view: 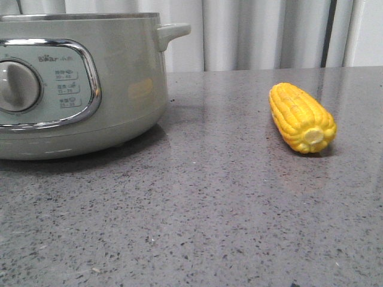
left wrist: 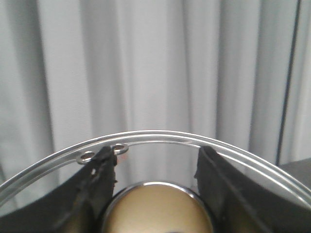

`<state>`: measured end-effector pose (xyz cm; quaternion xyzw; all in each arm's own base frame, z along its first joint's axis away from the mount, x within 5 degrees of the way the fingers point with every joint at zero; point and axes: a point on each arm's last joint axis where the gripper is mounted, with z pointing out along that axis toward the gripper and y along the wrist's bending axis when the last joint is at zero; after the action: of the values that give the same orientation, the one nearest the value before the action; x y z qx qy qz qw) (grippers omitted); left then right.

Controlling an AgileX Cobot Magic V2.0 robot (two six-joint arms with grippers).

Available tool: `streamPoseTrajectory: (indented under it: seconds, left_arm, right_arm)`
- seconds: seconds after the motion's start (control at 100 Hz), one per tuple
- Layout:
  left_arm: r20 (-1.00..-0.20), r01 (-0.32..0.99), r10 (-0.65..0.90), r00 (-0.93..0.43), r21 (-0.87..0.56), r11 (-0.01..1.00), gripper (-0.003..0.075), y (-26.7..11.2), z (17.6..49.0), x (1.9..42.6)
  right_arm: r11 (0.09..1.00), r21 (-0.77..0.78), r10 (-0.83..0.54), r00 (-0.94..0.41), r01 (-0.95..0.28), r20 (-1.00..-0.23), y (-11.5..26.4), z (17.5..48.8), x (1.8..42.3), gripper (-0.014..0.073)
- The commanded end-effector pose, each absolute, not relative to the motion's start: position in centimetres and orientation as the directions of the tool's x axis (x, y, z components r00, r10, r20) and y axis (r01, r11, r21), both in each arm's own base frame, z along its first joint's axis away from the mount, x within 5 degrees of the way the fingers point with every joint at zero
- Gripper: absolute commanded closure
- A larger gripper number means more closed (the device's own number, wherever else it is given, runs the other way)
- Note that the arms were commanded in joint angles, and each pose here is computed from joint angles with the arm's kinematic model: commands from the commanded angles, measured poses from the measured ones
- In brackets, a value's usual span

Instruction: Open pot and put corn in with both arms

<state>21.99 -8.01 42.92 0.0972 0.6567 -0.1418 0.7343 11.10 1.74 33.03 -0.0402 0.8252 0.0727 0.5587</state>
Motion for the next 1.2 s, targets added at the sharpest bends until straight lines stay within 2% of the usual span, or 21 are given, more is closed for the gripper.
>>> streamPoseTrajectory:
  seconds: [0.0, 0.21, 0.29, 0.41, 0.89, 1.19]
  left_arm:
    - [-0.949, 0.25, -0.117, 0.292, -0.042, 0.967, 0.0534, -5.1, 47.0, 19.3]
    - [-0.962, -0.058, -0.012, 0.275, -0.029, 0.998, 0.0534, 1.1, 47.1, 16.9]
    - [-0.967, -0.207, 0.039, 0.25, -0.014, 0.978, 0.0534, 3.5, 46.1, 16.7]
    - [-0.972, -0.326, 0.049, 0.23, -0.03, 0.945, 0.0534, 5.7, 44.3, 16.7]
    - [-0.995, -0.396, -0.092, -0.047, -0.066, 0.916, 0.0534, 8.1, 34.0, 20.0]
    - [-0.984, -0.419, -0.128, -0.126, -0.064, 0.906, 0.0534, 8.8, 30.3, 21.4]
  right_arm:
    - [0.987, 0.055, 0.012, -0.279, -0.148, -0.96, 1.7, 34.8, 11.4, 0.0029]
    - [0.987, 0.057, 0.015, -0.271, -0.148, -0.962, 1.7, 34.9, 11.4, 0.0029]
    - [0.987, 0.057, 0.015, -0.271, -0.148, -0.962, 1.7, 34.9, 11.4, 0.0029]
    - [0.988, 0.056, 0.016, -0.262, -0.147, -0.965, 1.7, 34.9, 11.4, 0.0029]
    - [0.987, 0.057, 0.015, -0.272, -0.148, -0.962, 1.7, 34.8, 11.4, 0.0029]
    - [0.987, 0.057, 0.015, -0.272, -0.148, -0.962, 1.7, 34.8, 11.4, 0.0029]
